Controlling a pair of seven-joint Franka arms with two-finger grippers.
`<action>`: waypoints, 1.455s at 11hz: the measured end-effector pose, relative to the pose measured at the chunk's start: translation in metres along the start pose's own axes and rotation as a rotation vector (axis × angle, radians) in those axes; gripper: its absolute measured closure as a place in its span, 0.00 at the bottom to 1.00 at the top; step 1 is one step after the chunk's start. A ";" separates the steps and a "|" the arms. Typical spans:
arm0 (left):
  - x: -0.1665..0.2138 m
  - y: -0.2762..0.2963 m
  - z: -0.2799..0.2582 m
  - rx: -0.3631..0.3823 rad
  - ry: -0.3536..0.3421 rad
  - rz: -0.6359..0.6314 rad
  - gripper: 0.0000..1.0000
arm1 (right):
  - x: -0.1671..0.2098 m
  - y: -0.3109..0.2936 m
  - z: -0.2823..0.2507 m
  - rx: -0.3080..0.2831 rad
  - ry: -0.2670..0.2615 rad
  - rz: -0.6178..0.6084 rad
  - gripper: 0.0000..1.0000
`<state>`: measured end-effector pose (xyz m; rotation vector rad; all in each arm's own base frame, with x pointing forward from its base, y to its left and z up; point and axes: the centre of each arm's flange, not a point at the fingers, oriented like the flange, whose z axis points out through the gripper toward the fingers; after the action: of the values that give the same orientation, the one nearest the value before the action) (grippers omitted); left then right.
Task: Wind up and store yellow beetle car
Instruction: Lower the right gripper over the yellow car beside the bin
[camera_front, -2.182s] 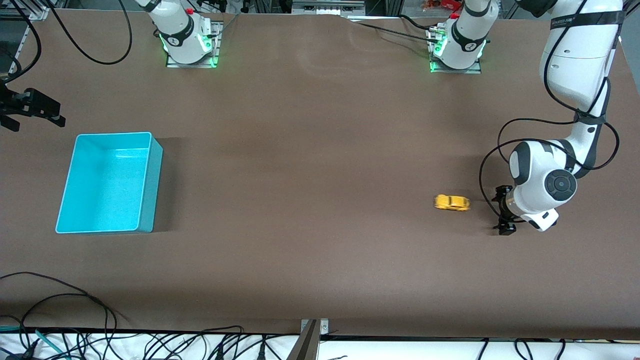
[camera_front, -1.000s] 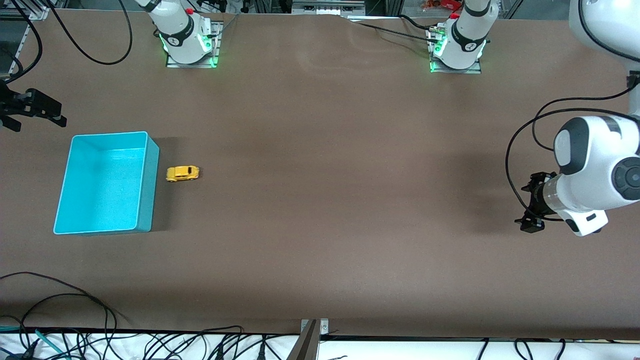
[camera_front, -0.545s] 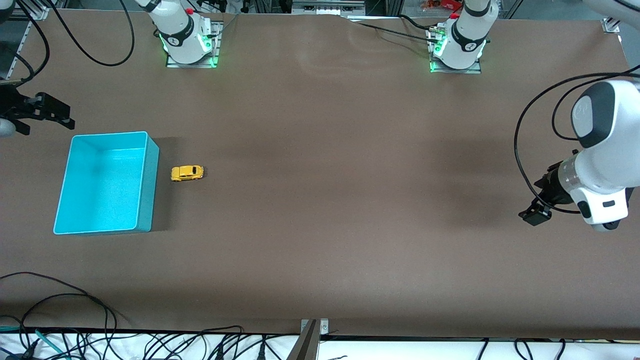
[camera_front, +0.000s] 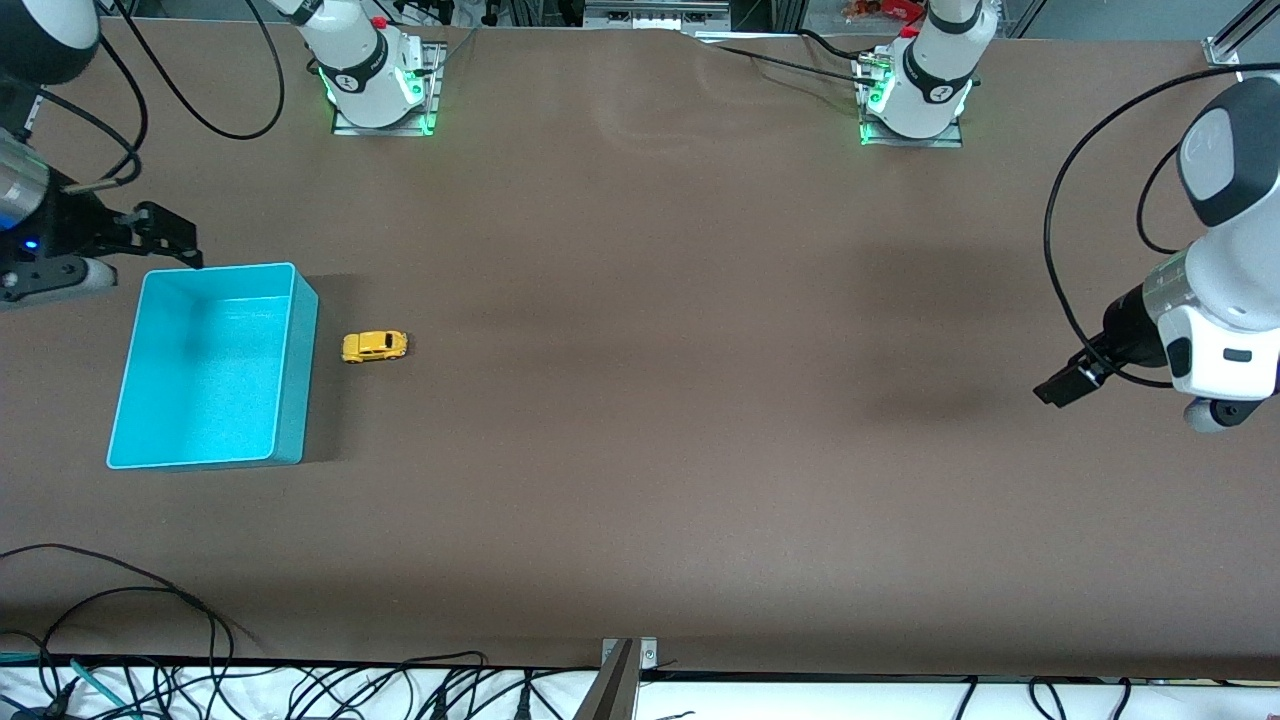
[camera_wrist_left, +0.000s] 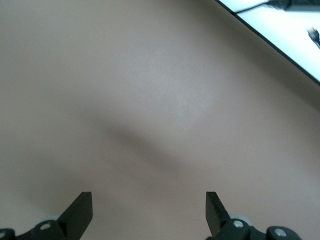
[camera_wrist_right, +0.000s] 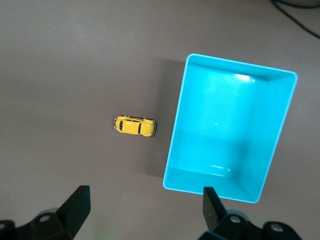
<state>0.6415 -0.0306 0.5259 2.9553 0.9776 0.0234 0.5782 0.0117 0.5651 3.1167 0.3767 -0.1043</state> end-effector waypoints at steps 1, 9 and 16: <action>-0.004 -0.005 -0.008 0.011 -0.014 0.075 0.00 | 0.007 -0.010 0.010 0.003 -0.017 -0.012 0.00; -0.017 -0.041 0.014 0.048 -0.086 0.286 0.00 | 0.057 -0.077 0.085 0.006 -0.097 -0.167 0.00; -0.012 -0.054 0.006 0.015 -0.084 0.254 0.00 | 0.038 -0.082 0.219 0.025 -0.091 -0.610 0.00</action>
<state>0.6001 0.0051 0.5178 3.0446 0.5912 -0.1027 0.5812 0.0989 0.3443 2.8822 1.3078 -0.2468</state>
